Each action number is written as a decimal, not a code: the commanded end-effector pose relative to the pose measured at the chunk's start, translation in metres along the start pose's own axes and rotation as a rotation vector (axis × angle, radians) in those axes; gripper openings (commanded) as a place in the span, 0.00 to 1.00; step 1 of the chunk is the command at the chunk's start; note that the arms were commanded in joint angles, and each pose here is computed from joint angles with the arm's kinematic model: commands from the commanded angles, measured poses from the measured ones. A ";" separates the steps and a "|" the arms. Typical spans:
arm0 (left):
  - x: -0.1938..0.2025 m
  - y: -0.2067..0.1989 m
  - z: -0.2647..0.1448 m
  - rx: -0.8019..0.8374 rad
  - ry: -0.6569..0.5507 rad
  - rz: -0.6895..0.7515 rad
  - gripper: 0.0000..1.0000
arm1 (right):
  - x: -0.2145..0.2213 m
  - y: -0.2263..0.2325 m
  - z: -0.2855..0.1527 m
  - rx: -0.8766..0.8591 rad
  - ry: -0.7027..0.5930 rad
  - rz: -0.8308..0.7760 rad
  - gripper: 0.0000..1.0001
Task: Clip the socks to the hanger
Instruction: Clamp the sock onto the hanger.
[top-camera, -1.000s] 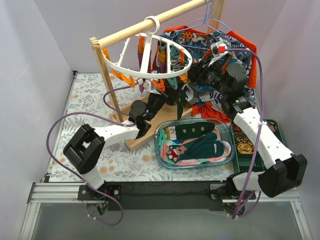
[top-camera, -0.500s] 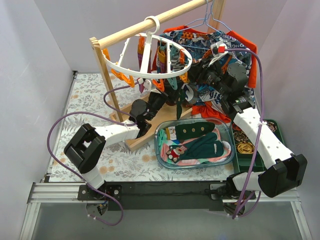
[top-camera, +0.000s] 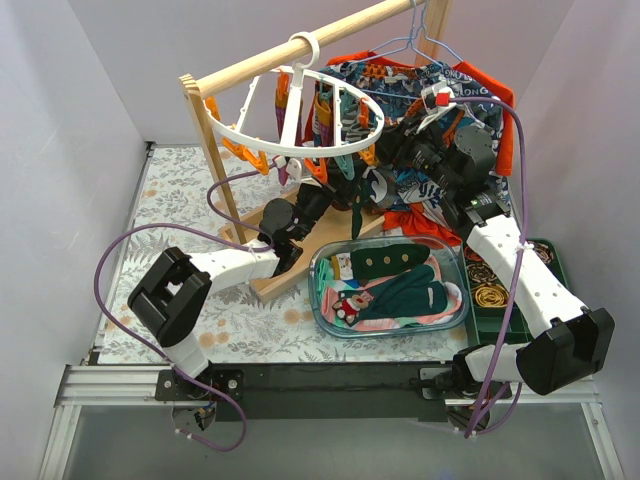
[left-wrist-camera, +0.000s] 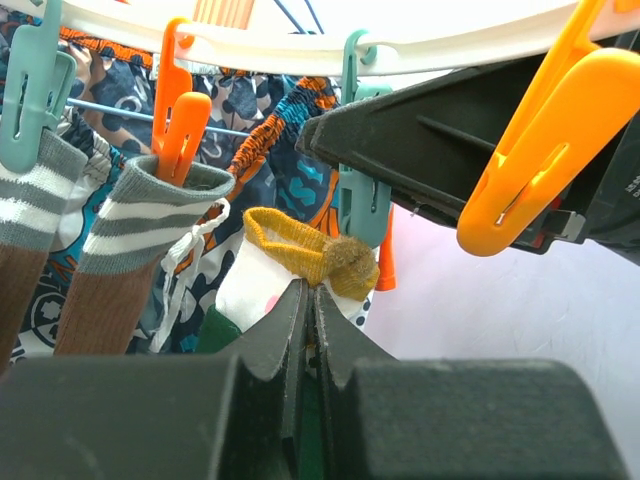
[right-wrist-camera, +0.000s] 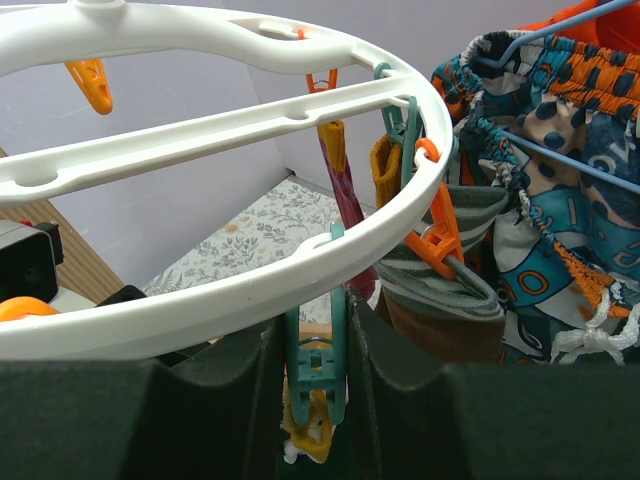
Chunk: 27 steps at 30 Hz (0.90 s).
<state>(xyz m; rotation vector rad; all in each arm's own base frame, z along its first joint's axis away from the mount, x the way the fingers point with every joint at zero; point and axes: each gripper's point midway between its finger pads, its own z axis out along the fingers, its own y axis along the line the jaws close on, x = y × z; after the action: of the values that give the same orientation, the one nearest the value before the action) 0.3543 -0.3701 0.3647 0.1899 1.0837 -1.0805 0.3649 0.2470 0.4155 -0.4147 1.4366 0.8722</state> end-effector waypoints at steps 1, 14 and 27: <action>-0.031 -0.013 0.002 0.033 -0.074 -0.016 0.00 | 0.005 0.000 0.003 0.008 0.007 0.019 0.01; -0.034 -0.015 0.011 0.037 -0.082 -0.033 0.00 | 0.009 0.001 0.003 -0.001 0.013 0.027 0.01; -0.041 -0.020 0.009 0.045 -0.094 -0.062 0.00 | 0.013 -0.003 0.001 0.020 0.013 0.031 0.01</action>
<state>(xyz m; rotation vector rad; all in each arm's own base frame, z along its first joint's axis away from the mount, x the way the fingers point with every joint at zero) 0.3524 -0.3706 0.3725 0.1596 1.0742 -1.1306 0.3659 0.2477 0.4112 -0.4136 1.4335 0.8710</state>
